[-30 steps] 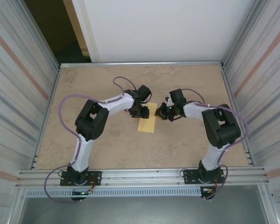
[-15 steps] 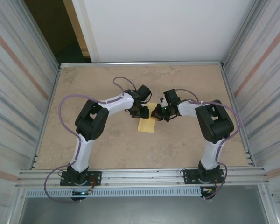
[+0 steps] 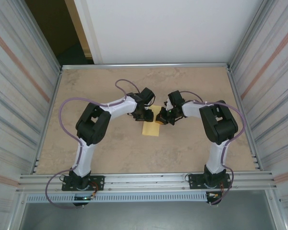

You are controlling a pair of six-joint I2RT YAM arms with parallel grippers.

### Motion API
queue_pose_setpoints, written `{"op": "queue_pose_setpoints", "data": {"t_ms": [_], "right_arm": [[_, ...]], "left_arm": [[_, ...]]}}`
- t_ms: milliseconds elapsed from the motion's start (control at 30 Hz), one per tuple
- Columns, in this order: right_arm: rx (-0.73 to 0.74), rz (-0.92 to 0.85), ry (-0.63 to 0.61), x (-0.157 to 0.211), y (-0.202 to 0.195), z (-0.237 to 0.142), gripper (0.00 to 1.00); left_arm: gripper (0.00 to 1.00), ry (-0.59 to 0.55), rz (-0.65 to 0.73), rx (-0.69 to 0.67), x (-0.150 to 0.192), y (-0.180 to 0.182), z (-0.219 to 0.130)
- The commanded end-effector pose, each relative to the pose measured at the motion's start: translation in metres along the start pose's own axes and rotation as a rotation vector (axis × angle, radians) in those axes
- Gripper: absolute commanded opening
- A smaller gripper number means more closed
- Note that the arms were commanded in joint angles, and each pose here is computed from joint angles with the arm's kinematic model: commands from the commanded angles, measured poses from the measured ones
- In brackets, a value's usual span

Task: Fold a paper plane with a square sheet of paper (pick it up from the middle)
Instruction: Hold the square sheet of paper at the center of the table, then first fold the square sheet of paper in half at the center of the table.

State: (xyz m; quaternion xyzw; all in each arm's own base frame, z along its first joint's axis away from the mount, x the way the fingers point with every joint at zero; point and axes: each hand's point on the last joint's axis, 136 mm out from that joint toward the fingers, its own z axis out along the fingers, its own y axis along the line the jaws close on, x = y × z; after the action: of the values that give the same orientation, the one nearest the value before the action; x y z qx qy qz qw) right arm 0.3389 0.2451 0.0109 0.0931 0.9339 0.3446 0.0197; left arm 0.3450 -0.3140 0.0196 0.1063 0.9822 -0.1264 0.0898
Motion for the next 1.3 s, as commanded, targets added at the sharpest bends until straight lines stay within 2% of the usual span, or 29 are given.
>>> {"op": "queue_pose_setpoints", "data": {"t_ms": [0,100,233,333,433,567,700,867,1267], "right_arm": [[0.257,0.075,0.110,0.032,-0.080,0.019,0.00],[0.260,0.028,0.126,0.032,-0.081,0.021,0.01],[0.259,-0.030,0.150,0.031,-0.080,0.022,0.01],[0.260,-0.039,0.154,0.029,-0.082,0.023,0.01],[0.265,-0.038,0.161,0.029,-0.084,0.024,0.00],[0.277,-0.031,0.165,0.028,-0.087,0.025,0.00],[0.293,-0.025,0.171,0.028,-0.091,0.026,0.00],[0.310,-0.018,0.169,0.029,-0.094,0.026,0.00],[0.331,-0.020,0.168,0.030,-0.098,0.028,0.00]], "left_arm": [[0.47,0.159,-0.048,0.019,0.044,0.012,0.031],[0.51,0.047,-0.051,0.117,0.013,-0.004,-0.015],[0.52,-0.066,-0.100,0.191,-0.015,-0.003,-0.063],[0.51,-0.132,-0.110,0.251,-0.025,-0.006,-0.086],[0.45,-0.153,-0.098,0.367,-0.027,-0.026,-0.097],[0.35,-0.115,-0.117,0.477,-0.021,-0.052,-0.085],[0.22,-0.045,-0.142,0.439,-0.012,-0.056,-0.057],[0.10,0.008,-0.158,0.412,-0.005,-0.050,-0.038],[0.04,0.062,-0.171,0.388,0.002,-0.044,-0.010]]}}
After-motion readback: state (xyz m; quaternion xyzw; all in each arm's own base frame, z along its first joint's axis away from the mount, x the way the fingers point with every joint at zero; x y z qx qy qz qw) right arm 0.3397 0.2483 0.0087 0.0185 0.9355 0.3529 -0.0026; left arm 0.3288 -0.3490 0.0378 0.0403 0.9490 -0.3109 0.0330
